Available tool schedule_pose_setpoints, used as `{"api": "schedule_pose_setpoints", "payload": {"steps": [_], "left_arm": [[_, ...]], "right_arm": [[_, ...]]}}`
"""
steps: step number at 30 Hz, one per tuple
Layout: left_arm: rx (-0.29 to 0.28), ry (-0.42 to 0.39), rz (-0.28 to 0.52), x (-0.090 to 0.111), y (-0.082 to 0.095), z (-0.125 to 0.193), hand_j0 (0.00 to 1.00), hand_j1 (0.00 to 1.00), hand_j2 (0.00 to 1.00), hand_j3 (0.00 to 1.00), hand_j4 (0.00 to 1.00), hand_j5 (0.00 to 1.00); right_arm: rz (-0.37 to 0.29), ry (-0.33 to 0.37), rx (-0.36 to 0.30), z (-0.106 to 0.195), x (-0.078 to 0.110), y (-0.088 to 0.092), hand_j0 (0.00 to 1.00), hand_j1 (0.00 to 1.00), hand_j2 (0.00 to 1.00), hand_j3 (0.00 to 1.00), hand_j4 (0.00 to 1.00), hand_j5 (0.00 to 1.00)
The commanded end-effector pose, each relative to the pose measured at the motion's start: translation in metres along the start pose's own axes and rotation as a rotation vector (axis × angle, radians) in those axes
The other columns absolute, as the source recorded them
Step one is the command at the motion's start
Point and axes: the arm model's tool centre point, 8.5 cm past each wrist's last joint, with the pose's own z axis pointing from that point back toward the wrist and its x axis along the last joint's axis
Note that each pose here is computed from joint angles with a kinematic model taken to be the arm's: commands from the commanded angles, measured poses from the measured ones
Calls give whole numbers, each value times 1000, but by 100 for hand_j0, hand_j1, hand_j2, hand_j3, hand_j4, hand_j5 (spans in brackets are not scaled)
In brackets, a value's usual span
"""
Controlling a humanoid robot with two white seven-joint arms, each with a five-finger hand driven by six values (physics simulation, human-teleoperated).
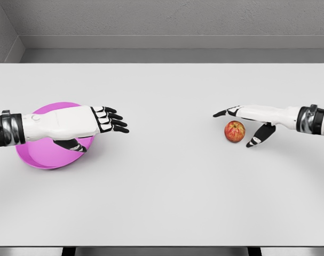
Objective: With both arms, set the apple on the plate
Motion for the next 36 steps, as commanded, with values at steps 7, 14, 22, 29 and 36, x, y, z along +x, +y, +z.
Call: {"api": "schedule_pose_setpoints", "payload": {"steps": [7, 14, 22, 29, 36], "left_arm": [[-1, -3, 6, 0, 0, -2, 100, 100, 100, 100, 100, 100], [-1, -3, 6, 0, 0, -2, 100, 100, 100, 100, 100, 100], [-1, -3, 6, 0, 0, -2, 100, 100, 100, 100, 100, 100], [-2, -3, 5, 0, 0, -2, 100, 100, 100, 100, 100, 100], [-1, -3, 6, 0, 0, -2, 100, 100, 100, 100, 100, 100]], "right_arm": [[-4, -4, -1, -2, 1, 0, 94, 94, 94, 94, 94, 94], [12, 3, 21, -4, 0, 5, 77, 77, 77, 77, 77, 77], [38, -31, 27, -5, 5, 5, 46, 46, 46, 46, 46, 46], [75, -144, -21, -3, 22, -11, 44, 44, 44, 44, 44, 44], [142, -363, -17, -53, 93, -20, 44, 44, 44, 44, 44, 44]]}}
